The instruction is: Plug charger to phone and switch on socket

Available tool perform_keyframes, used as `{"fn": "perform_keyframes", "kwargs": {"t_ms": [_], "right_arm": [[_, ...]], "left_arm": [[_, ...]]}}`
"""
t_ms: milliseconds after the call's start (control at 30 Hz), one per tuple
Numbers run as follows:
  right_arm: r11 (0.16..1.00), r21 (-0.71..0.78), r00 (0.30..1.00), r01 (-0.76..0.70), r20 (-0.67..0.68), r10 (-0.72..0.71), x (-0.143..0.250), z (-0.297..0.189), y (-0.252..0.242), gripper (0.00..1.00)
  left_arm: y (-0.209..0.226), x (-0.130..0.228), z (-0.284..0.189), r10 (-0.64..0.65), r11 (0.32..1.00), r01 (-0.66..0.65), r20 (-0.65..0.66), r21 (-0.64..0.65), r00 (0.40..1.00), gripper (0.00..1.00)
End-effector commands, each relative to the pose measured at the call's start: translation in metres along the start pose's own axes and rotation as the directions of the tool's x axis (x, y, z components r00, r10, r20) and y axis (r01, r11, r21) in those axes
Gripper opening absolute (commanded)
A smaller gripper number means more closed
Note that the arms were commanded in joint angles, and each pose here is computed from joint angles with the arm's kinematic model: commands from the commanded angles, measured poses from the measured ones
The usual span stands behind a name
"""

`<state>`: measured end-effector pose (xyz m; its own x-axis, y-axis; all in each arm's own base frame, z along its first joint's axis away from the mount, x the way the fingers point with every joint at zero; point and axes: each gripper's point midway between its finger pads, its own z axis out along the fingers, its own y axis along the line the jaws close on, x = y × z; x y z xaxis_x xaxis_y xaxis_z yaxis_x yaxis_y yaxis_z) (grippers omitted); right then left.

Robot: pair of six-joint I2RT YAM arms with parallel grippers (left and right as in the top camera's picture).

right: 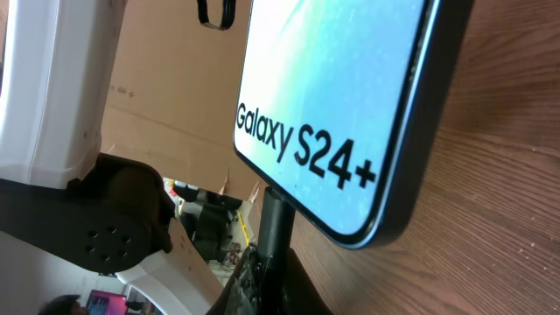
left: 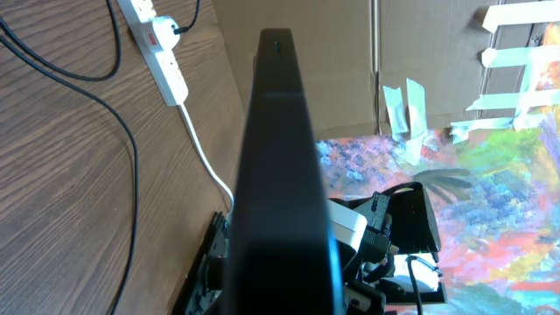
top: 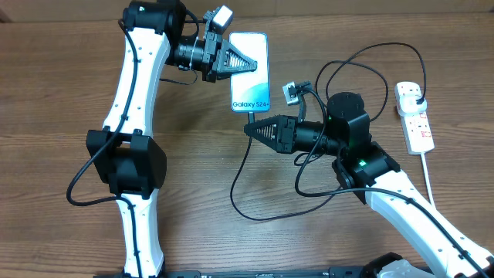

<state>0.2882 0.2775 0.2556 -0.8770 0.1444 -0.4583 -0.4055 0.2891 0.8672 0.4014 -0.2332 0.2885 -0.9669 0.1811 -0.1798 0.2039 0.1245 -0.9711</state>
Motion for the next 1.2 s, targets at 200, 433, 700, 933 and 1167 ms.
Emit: {"fn": "perform_keyframes", "kwargs": {"t_ms": [200,433,700,933,1167], "right_arm": [[0.997,0.079,0.988,0.014,0.151,-0.026,-0.037,-0.012,-0.013,0.04],[0.997,0.071,0.991,0.011,0.129,-0.02,-0.032,-0.011,-0.013,0.24],[0.997,0.079,0.993,-0.007,0.114,-0.002,-0.028,-0.011,-0.016,0.45],[0.995,0.097,0.995,-0.019,0.101,0.009,-0.024,-0.011,-0.021,0.54],[0.981,0.181,0.997,-0.069,0.058,0.059,-0.008,-0.013,-0.043,0.55]], "left_arm": [[-0.02,0.013,0.015,0.053,0.998,-0.055,-0.044,-0.028,0.998,0.04],[-0.015,0.004,0.001,0.086,0.995,-0.086,-0.008,-0.043,0.996,0.04],[0.013,-0.003,-0.026,0.079,0.98,-0.073,0.022,-0.186,0.997,0.04],[0.056,0.002,-0.042,0.066,0.9,-0.07,-0.024,-0.431,0.998,0.05],[0.076,-0.004,-0.043,0.04,0.875,-0.044,-0.02,-0.482,0.999,0.04]]}}
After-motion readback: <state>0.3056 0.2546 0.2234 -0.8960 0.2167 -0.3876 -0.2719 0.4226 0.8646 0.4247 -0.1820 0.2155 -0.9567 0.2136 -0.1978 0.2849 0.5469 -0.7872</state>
